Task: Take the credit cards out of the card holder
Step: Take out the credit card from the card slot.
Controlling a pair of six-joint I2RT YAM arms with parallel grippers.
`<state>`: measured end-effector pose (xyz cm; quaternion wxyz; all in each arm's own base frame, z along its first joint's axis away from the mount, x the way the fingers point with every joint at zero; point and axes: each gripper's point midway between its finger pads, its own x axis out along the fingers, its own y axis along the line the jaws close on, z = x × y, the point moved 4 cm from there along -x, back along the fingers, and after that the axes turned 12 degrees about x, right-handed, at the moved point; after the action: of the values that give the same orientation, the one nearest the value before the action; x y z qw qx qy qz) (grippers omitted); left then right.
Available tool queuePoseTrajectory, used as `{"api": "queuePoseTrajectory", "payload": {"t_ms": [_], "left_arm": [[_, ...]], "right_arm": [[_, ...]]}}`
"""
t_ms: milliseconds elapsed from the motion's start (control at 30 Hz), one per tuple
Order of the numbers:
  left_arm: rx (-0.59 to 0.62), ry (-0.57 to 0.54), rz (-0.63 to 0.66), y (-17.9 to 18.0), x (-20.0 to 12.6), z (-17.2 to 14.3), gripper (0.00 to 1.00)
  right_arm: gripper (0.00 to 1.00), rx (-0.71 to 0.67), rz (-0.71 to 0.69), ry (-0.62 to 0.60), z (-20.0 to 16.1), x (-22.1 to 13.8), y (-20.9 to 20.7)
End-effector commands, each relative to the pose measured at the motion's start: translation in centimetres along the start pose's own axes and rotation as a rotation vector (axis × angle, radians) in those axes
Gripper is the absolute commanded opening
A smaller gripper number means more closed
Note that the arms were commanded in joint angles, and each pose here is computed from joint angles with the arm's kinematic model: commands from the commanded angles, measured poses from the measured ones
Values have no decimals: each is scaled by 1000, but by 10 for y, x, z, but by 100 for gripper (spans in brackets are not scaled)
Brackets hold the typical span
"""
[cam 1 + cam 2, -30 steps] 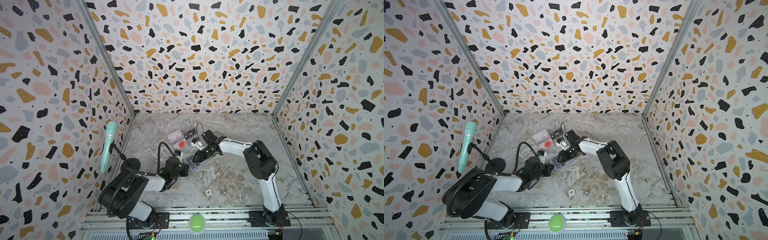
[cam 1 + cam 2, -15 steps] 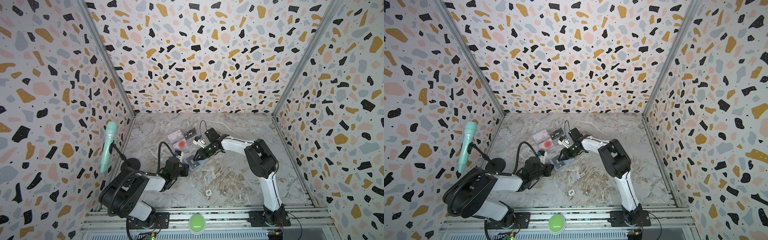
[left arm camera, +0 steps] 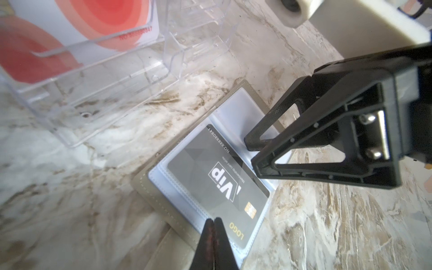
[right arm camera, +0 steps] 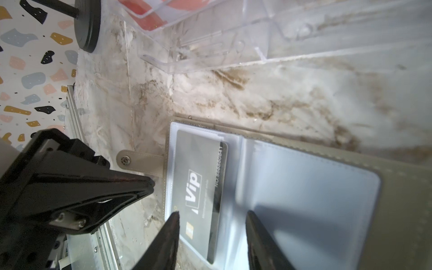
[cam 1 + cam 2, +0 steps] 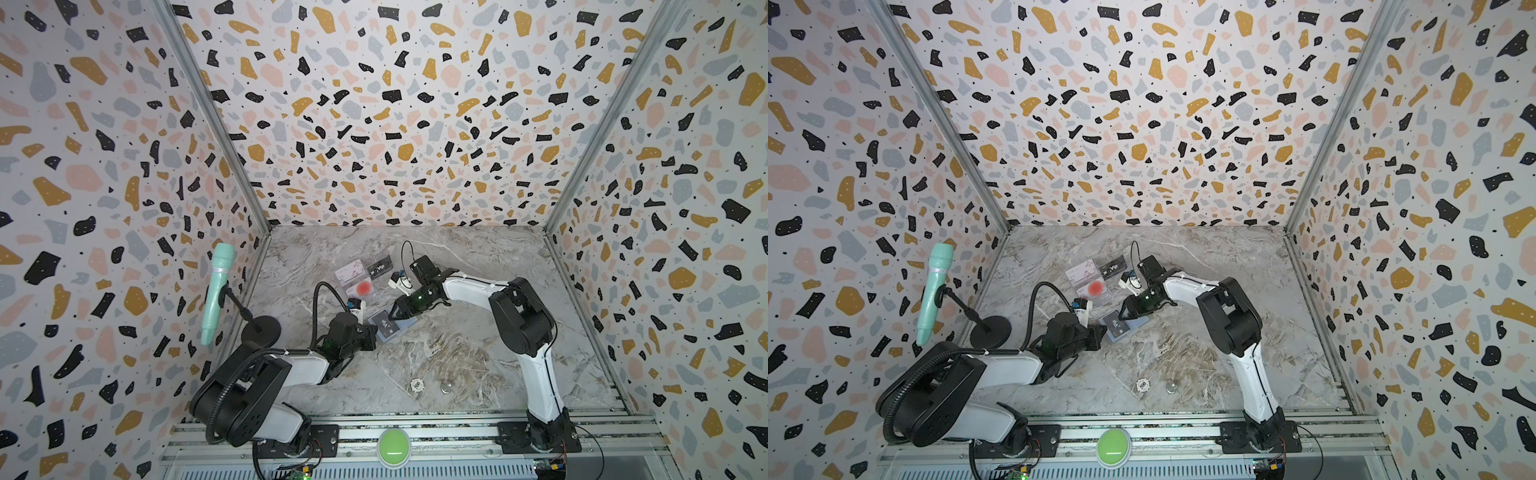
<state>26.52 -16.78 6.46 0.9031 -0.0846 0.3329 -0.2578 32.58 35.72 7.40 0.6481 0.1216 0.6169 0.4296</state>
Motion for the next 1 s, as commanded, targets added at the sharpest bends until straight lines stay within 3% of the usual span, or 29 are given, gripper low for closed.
{"api": "queuePoseTrajectory", "payload": {"t_ms": [0,467,767,967], "left_arm": [[8,-73,-9,-4,1,17,7],[12,-15,-6,1,9,-2,6],[17,15,10,6,9,-14,5],[14,26,13,7,11,-17,5]], "right_arm": [[48,-13,-22,25,0,2,2],[47,-25,33,119,-4,11,6],[46,-106,-205,-27,17,-14,9],[46,-134,-152,-50,20,-21,28]]}}
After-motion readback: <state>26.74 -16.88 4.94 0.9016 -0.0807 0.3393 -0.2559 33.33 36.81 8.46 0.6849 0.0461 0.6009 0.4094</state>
